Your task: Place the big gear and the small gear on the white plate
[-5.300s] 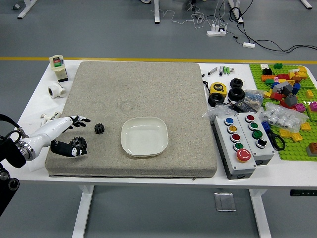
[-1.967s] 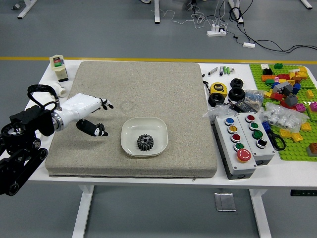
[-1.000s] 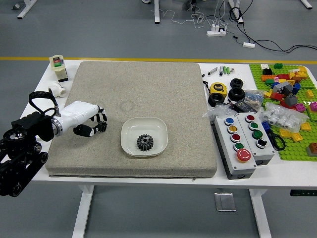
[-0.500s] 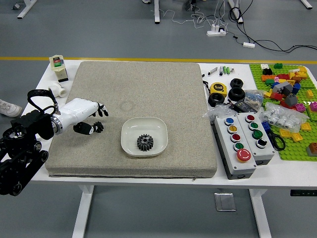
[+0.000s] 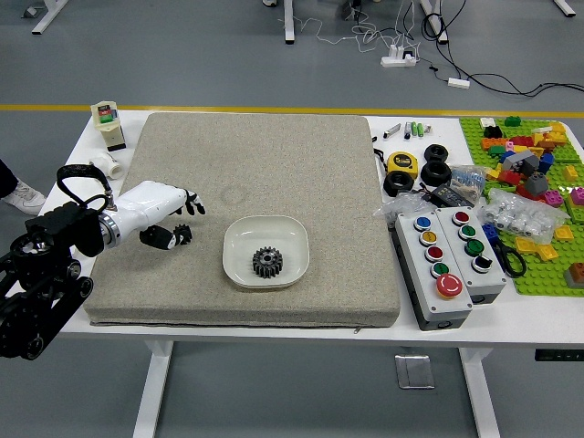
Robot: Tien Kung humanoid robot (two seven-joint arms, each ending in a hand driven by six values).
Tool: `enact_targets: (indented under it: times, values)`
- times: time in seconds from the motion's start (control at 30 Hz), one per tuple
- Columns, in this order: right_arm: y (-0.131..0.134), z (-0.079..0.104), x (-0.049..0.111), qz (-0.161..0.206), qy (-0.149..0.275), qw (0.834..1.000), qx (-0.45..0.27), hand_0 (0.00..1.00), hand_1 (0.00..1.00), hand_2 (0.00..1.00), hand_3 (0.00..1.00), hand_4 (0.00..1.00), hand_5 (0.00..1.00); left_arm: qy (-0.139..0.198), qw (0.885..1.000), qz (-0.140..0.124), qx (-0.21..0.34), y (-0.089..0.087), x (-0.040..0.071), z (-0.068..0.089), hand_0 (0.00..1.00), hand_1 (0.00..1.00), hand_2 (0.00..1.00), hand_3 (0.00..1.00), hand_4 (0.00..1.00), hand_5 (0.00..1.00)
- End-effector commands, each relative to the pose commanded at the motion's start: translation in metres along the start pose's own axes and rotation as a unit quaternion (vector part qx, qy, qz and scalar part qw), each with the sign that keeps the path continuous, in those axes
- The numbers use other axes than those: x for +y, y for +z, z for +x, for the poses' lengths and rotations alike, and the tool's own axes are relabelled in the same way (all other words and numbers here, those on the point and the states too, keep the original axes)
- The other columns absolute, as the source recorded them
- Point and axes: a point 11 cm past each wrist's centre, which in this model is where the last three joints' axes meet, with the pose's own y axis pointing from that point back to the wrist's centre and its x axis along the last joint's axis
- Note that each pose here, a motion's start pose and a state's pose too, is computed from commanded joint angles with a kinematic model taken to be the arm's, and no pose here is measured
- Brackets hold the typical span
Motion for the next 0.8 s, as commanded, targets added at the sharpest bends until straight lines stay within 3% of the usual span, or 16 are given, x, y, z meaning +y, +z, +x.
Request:
enact_targets:
  times: [0.57,0.6,0.77,0.8]
  values:
    - [-0.002,-0.001,0.0,0.001,-0.001,1.0,0.0,0.764,0.806,0.837,0.785,0.944,0.799,-0.014,1.0,0.014,0.003,-0.01,-0.002,-0.01,0.489,0.653,0.719,0.795,0.73,0.028]
    - [-0.002,-0.001,0.0,0.001,-0.001,1.0,0.0,0.764,0.806,0.837,0.785,0.944,0.798,-0.014,1.0,0.015,0.004,-0.01,-0.002,-0.01,0.466,0.609,0.658,0.744,0.611,0.002]
    - [-0.003,-0.001,0.0,0.002,-0.001,1.0,0.0,0.764,0.806,0.837,0.785,0.944,0.798,-0.011,1.0,0.018,0.004,-0.012,-0.002,-0.011,0.466,0.609,0.658,0.744,0.611,0.002]
    - [-0.003,-0.001,0.0,0.002,-0.001,1.0,0.0,0.764,0.806,0.837,0.784,0.944,0.799,-0.011,1.0,0.018,0.003,-0.011,-0.002,-0.011,0.394,0.5,0.553,0.611,0.292,0.002]
